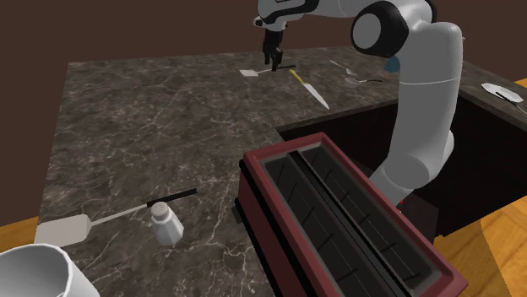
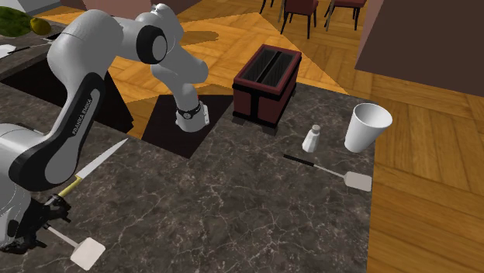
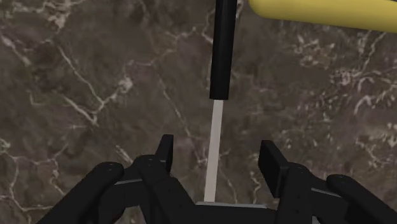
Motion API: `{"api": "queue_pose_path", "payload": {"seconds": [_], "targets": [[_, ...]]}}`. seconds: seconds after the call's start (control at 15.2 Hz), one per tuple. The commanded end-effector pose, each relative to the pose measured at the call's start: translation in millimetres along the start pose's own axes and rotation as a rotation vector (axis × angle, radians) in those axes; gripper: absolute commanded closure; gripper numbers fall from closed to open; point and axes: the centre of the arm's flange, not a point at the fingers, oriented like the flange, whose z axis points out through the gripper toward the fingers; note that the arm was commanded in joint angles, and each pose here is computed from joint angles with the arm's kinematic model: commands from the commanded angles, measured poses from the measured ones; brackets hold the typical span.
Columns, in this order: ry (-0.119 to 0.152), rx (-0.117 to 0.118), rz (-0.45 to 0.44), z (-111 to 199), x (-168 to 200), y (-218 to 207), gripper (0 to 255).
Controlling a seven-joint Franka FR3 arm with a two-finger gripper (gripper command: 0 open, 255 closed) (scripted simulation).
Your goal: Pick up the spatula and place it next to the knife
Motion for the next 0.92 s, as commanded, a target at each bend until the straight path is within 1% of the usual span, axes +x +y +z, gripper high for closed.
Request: {"api": "queue_pose_path", "payload": {"seconds": [0.0,0.2,0.46,0.86], "targets": [[0.0,0.0,0.0,0.0,0.0,0.0,0],[0.0,0.0,0.0,0.0,0.0,0.0,0],[0.0,0.0,0.0,-50.0,0.0,0.0,0],[0.0,0.0,0.0,-50.0,0.0,0.0,0]]}}
